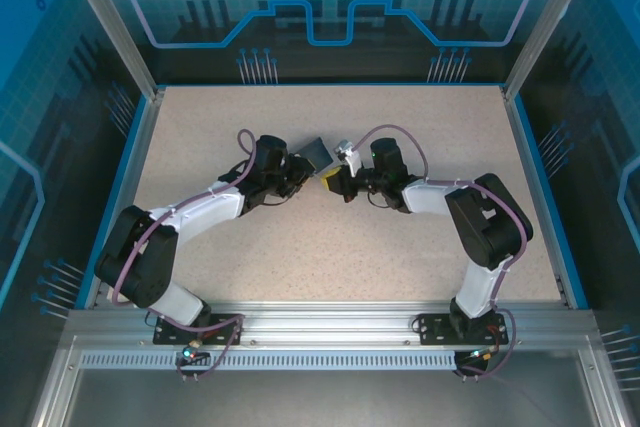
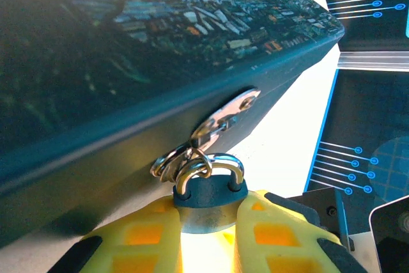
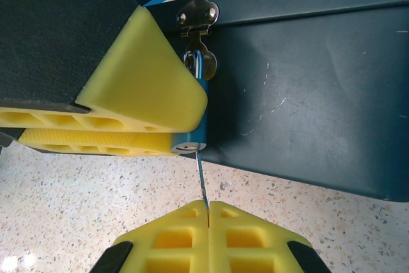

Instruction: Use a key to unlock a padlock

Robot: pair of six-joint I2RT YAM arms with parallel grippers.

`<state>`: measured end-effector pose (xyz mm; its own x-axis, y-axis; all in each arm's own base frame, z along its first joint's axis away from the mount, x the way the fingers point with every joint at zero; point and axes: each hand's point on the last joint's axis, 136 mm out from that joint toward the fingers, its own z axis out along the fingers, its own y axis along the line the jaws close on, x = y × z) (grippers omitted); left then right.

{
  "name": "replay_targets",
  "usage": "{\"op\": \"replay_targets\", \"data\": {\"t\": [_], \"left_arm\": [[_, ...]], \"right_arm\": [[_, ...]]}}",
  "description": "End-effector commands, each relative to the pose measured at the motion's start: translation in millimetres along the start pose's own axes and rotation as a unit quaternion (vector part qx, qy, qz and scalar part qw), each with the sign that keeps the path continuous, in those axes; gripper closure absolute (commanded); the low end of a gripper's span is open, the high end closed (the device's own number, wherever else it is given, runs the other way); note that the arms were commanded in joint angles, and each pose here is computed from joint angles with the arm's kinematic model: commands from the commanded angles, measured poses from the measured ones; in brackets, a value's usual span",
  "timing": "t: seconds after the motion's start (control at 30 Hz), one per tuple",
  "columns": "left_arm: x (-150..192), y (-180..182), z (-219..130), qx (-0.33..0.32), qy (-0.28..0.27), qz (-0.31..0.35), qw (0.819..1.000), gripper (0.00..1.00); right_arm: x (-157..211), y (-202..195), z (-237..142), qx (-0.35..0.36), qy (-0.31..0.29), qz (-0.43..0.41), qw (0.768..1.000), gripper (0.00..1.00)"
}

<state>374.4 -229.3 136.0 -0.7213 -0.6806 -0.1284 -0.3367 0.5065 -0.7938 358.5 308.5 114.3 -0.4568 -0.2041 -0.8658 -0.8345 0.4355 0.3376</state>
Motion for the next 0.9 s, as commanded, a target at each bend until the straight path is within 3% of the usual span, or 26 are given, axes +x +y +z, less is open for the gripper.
{"op": "replay_targets", "data": {"t": [0.0,0.87], "left_arm": [[-2,-8,-2,0.022,0.001,0.002,1.000,0.88],[-1,-5,3,0.019,0.004,0.000,1.000,0.88]], "right_arm": [[-19,1,-5,-0.003,-0.023,-0.013,1.000,1.00],[-9,5,-9,-0.004,-0.015,-0.010,1.000,1.00]]}}
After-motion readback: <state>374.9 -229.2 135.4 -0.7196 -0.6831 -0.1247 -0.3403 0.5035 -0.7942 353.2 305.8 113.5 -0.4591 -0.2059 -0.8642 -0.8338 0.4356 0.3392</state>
